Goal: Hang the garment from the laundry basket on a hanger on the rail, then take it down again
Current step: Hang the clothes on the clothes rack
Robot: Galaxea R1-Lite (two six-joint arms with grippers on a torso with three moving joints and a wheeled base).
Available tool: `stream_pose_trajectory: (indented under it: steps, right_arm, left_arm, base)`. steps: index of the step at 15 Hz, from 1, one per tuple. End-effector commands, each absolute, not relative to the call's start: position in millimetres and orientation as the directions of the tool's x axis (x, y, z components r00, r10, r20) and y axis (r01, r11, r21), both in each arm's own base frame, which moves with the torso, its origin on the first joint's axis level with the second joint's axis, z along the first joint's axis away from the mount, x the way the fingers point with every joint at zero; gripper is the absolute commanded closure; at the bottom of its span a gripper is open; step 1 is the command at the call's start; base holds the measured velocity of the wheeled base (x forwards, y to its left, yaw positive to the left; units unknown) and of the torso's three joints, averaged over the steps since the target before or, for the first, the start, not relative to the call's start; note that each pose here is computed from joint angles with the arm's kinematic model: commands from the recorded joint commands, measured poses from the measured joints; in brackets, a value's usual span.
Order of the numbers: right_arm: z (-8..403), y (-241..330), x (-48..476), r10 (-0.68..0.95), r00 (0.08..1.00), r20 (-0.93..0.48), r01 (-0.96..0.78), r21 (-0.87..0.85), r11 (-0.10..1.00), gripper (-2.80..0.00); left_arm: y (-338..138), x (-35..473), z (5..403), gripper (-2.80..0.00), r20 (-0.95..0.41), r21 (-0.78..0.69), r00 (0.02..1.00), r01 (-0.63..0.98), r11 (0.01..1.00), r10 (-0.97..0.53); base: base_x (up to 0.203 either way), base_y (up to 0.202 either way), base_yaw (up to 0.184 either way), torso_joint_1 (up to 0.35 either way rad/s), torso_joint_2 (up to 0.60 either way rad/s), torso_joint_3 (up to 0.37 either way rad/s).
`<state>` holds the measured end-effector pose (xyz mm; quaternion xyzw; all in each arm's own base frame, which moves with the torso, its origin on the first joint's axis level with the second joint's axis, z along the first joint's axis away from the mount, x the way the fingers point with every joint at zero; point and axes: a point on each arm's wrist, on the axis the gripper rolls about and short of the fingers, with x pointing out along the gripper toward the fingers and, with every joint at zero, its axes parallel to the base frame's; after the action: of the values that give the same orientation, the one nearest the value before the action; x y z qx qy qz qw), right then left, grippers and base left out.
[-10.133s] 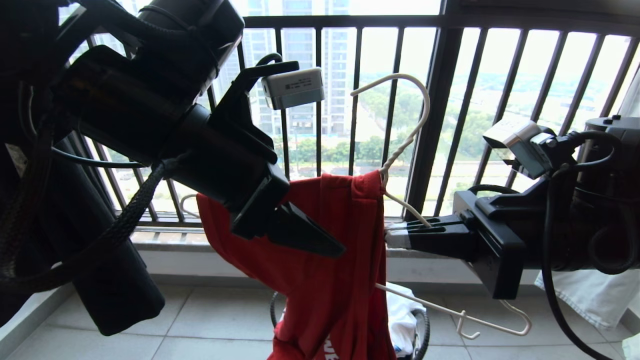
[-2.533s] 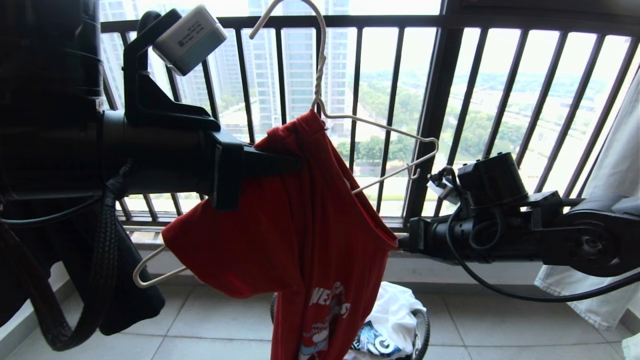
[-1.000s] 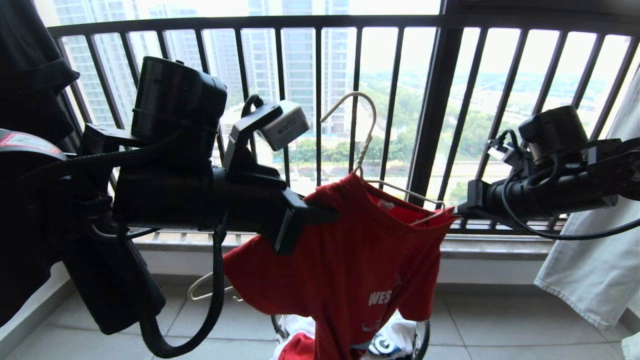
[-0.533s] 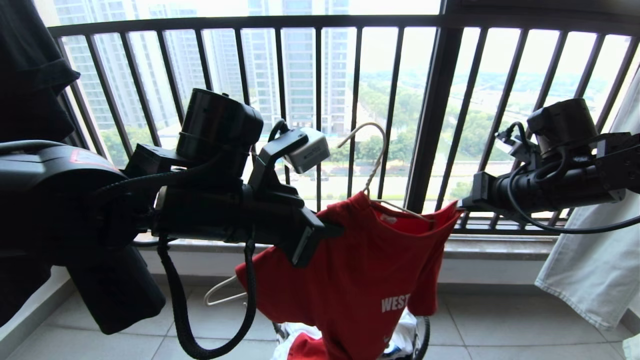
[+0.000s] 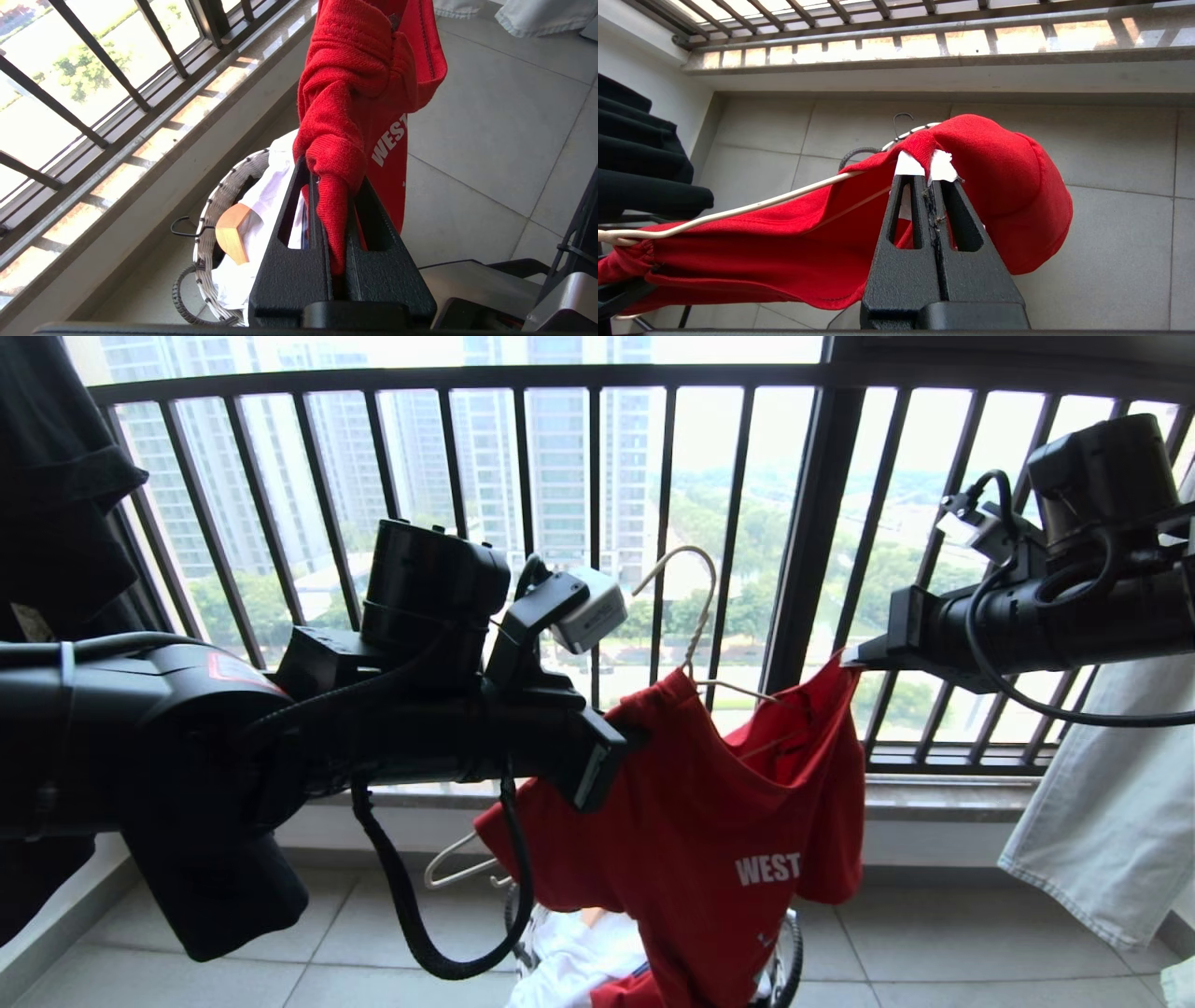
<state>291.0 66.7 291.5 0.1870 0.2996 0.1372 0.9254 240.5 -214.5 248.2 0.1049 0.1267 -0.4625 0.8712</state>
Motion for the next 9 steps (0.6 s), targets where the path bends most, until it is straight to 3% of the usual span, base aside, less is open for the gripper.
stream_pose_trajectory:
  steps: [1, 6, 9]
  right_arm:
    - [323.9, 80.4, 283.3, 0.371, 0.791, -0.487, -0.175, 0.401, 0.899, 0.0]
    - [346.3, 115.0, 280.5, 0.24, 0.82, -0.52, -0.143, 0.221, 0.965, 0.0]
    - [335.9, 134.0, 285.6, 0.129, 0.831, -0.541, -0.106, 0.073, 0.992, 0.0]
  left_arm:
    - [-218.9, 239.7, 246.1, 0.0, -0.256, 0.101, 0.589, 0.805, 0.585, -0.766]
    - [-241.6, 219.8, 245.7, 0.0, -0.182, 0.161, 0.685, 0.728, 0.666, -0.705]
    - [-264.4, 211.1, 236.8, 0.0, -0.121, 0.175, 0.727, 0.686, 0.706, -0.676]
  base:
    - [0.0, 0.0, 0.0, 0.0, 0.0, 0.0]
    - [0.0, 0.0, 0.0, 0.0, 0.0, 0.0]
    - [0.0, 0.0, 0.0, 0.0, 0.0, 0.0]
